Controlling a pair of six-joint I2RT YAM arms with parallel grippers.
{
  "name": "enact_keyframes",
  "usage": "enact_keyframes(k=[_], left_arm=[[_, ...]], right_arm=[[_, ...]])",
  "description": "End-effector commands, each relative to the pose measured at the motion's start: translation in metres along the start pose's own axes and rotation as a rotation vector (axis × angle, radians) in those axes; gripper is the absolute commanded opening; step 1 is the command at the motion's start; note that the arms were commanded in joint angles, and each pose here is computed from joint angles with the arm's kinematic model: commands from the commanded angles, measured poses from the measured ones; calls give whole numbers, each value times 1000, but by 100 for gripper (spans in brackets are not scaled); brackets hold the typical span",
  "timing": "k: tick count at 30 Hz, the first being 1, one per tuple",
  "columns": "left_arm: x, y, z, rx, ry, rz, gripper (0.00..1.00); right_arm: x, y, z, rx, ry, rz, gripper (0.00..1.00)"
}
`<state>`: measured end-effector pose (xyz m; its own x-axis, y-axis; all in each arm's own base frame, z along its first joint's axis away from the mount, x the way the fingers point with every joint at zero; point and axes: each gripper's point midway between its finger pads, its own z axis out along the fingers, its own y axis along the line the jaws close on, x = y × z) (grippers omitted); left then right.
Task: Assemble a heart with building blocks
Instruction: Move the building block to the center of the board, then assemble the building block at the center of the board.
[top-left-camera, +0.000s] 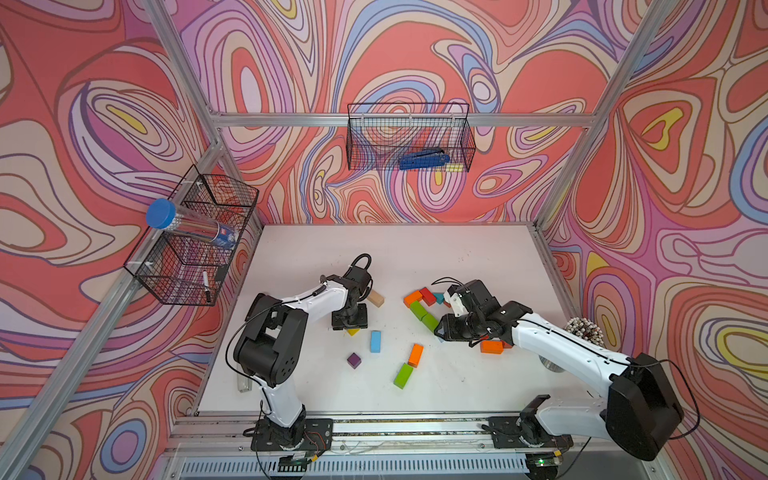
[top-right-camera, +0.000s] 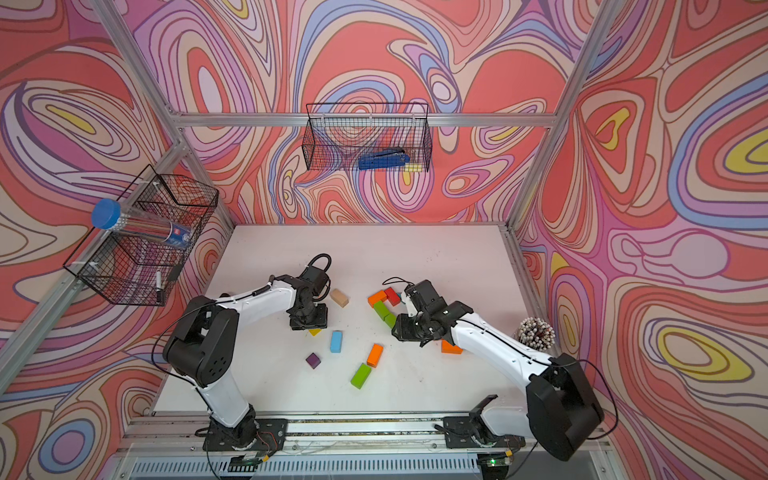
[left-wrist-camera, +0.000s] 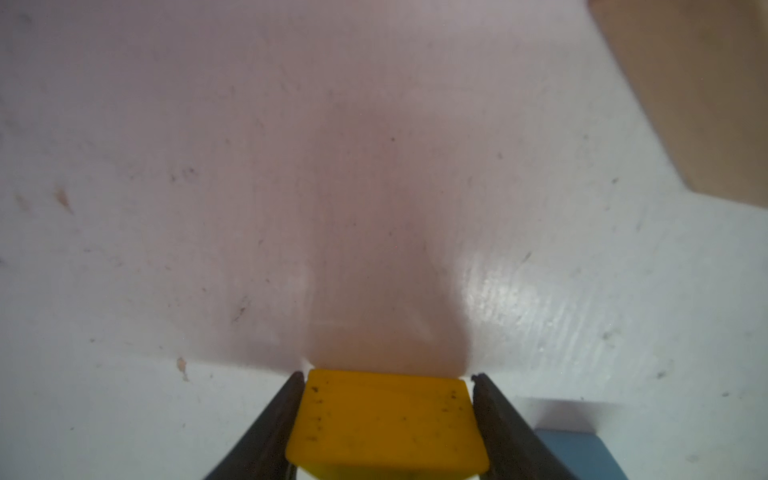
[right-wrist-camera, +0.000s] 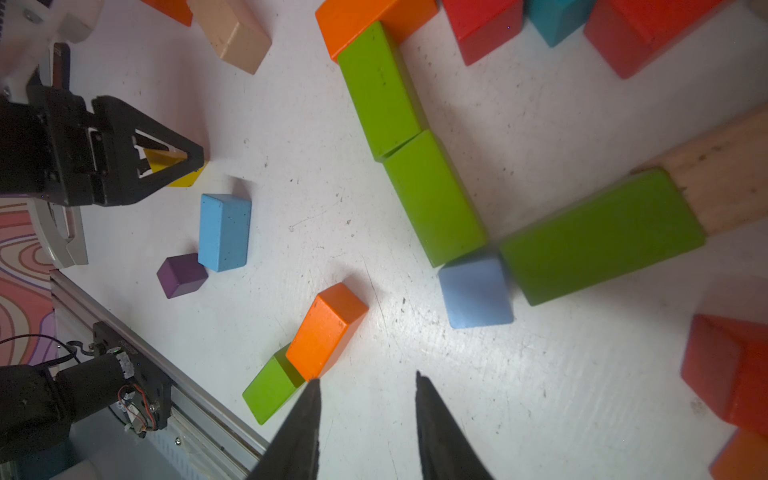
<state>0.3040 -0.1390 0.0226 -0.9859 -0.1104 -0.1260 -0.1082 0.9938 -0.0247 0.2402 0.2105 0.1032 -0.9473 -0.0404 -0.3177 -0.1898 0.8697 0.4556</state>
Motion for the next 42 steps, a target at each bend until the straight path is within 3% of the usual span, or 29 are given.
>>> enact_keyframes(k=[1, 13, 24, 33, 42], left_arm=[[-7, -6, 0, -10, -18, -38, 60], [-12, -24, -1, 5, -17, -31, 63], [-10, -28, -14, 40, -31, -21, 82], [23, -46, -39, 93, -67, 121, 75], [44, -67, -21, 85, -17, 156, 67]], right_arm=[[3, 0, 0, -3, -3, -1, 39], [2, 0, 0, -5, -10, 0, 39], [1, 2, -2, -9, -11, -9, 40], [4, 0, 2, -7, 1, -16, 40], [3, 1, 3, -13, -1, -15, 39]])
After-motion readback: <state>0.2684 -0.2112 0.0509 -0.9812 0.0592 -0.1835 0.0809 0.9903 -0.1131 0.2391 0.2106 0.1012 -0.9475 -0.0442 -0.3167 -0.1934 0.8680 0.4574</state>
